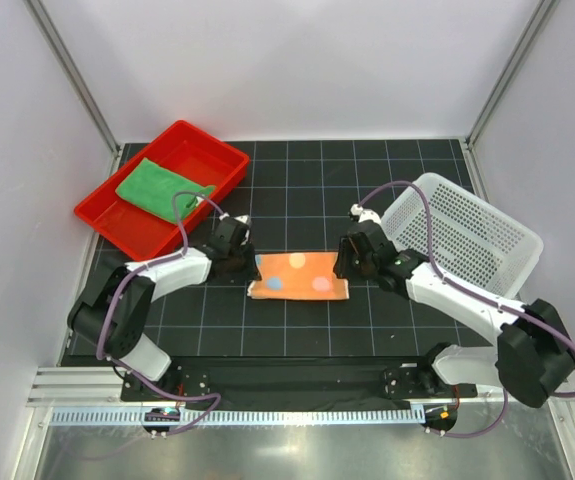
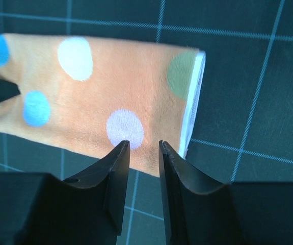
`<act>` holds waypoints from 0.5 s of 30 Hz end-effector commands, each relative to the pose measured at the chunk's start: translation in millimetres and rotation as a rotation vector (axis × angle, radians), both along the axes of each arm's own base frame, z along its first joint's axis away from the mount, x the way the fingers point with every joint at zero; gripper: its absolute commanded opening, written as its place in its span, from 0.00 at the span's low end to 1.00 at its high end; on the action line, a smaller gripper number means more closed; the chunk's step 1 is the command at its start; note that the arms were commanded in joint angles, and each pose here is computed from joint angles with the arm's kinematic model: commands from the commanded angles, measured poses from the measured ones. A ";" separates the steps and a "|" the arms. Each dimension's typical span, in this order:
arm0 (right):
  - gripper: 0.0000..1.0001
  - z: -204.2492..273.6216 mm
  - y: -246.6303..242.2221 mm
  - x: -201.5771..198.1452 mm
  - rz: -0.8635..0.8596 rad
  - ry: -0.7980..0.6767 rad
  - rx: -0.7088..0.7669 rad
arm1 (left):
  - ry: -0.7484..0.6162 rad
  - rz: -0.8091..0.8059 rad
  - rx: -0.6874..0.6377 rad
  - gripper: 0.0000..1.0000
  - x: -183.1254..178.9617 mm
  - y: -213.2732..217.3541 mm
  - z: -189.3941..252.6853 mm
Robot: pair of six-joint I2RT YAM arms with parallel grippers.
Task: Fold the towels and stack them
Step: Neatly place the folded towel into the bin
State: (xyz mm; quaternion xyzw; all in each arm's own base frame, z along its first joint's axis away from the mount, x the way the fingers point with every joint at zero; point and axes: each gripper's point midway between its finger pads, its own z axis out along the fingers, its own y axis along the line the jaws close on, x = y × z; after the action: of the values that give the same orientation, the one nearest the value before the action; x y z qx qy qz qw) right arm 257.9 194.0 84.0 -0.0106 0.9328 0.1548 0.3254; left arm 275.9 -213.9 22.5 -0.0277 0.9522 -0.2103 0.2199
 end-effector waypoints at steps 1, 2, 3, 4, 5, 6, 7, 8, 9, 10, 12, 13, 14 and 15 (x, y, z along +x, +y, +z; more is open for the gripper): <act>0.36 37.4 5.6 6.8 0.017 -0.076 0.046 | -0.057 -0.034 0.137 0.00 6.6 20.8 18.9; 0.37 41.7 5.3 6.6 0.018 -0.085 0.051 | -0.060 -0.047 0.151 0.00 9.5 20.8 24.6; 0.37 42.7 5.3 6.6 0.018 -0.088 0.053 | -0.067 -0.037 0.179 0.00 12.3 25.3 26.4; 0.37 44.3 4.9 6.5 0.017 -0.091 0.054 | -0.062 -0.043 0.184 0.00 12.6 25.1 26.3; 0.37 45.9 4.8 6.9 0.016 -0.095 0.056 | -0.055 -0.048 0.190 0.00 12.0 25.0 26.5; 0.37 47.4 4.8 7.3 0.015 -0.100 0.058 | -0.062 -0.046 0.193 0.00 15.4 24.7 30.1; 0.37 48.1 3.9 6.7 0.016 -0.101 0.055 | -0.060 -0.057 0.202 0.00 15.6 24.7 29.8; 0.37 49.3 3.4 7.1 0.016 -0.105 0.052 | -0.044 -0.063 0.221 0.00 14.3 27.5 26.3; 0.37 49.9 2.7 7.2 0.015 -0.106 0.050 | -0.050 -0.061 0.241 0.00 18.1 29.3 28.6; 0.37 50.7 2.3 5.9 0.017 -0.106 0.048 | -0.030 -0.080 0.275 0.00 14.8 33.8 23.9; 0.37 53.5 0.0 6.2 0.013 -0.114 0.043 | -0.035 -0.075 0.321 0.00 18.0 41.4 24.5; 0.37 56.4 -0.5 6.0 0.012 -0.121 0.047 | -0.035 -0.086 0.349 0.00 17.3 46.2 25.3; 0.38 58.9 -1.3 5.9 0.011 -0.127 0.048 | -0.048 -0.089 0.372 0.00 18.8 49.7 28.4; 0.41 59.9 -2.3 5.5 0.009 -0.129 0.046 | -0.062 -0.092 0.408 0.00 21.8 56.1 32.7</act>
State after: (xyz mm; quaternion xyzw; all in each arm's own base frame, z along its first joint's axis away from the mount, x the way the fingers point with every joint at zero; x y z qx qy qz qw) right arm 253.5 189.8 110.8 -0.0193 0.9244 0.1636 0.3441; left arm 292.7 -179.4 44.8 0.0386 0.9686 -0.0865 0.2300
